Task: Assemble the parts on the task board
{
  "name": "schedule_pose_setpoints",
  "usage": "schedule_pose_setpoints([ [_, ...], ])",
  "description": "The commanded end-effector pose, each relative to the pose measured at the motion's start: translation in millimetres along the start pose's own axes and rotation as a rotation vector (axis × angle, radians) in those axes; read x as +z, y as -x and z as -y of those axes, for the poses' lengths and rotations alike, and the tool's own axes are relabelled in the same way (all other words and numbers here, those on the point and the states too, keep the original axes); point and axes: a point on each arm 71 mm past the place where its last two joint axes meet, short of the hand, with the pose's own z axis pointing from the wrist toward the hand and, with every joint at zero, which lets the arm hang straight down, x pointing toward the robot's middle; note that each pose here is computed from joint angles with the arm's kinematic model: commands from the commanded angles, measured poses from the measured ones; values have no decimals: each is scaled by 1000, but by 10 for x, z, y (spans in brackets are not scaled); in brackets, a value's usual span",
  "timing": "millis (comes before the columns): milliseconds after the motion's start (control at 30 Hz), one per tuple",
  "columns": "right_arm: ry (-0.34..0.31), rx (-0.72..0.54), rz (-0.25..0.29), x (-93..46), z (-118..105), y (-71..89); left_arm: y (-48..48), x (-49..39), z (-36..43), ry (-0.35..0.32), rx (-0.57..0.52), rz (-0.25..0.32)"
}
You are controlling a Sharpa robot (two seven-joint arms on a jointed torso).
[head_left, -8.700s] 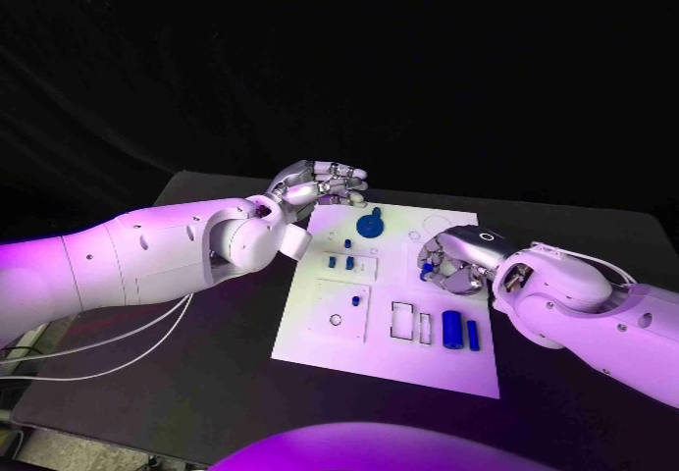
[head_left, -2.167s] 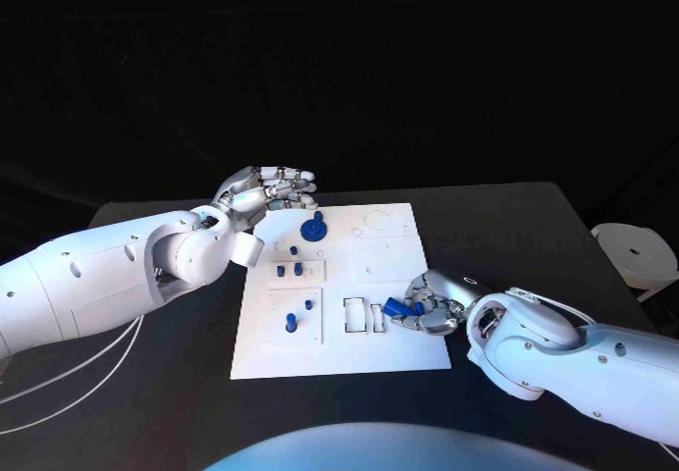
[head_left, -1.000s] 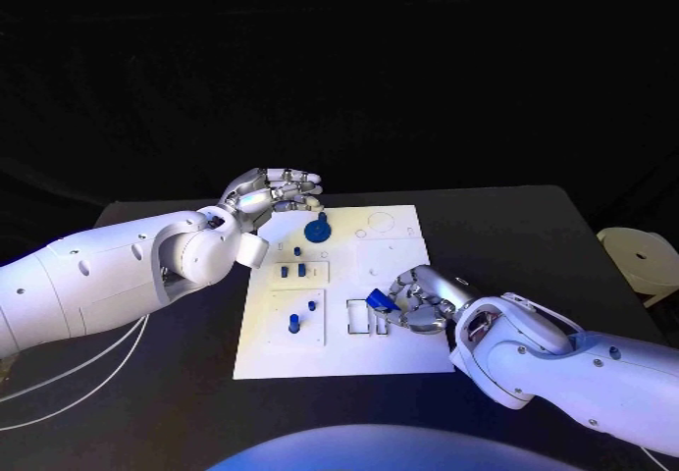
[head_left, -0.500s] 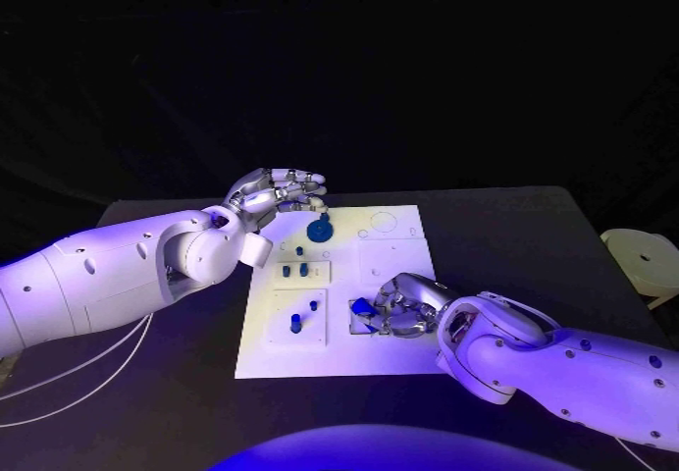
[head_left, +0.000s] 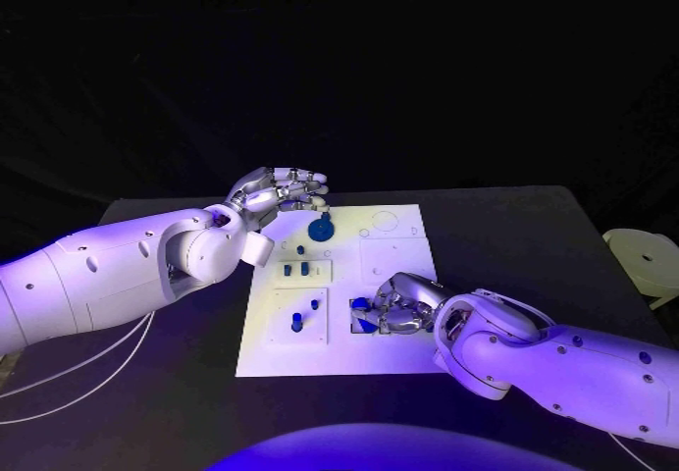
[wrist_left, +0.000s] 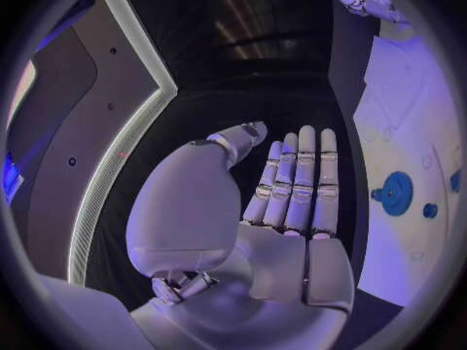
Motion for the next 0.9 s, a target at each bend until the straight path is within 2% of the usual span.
schedule_pose_setpoints([
  [33, 0, -28, -26, -1, -1, -33, -27, 4, 8, -6, -6, -20],
  [633, 37, -42, -12, -95, -30, -13, -11, -8, 11, -4, -4, -17],
  [900, 41, -51, -34, -152, -27, -19, -3, -16, 13, -4, -3, -15],
])
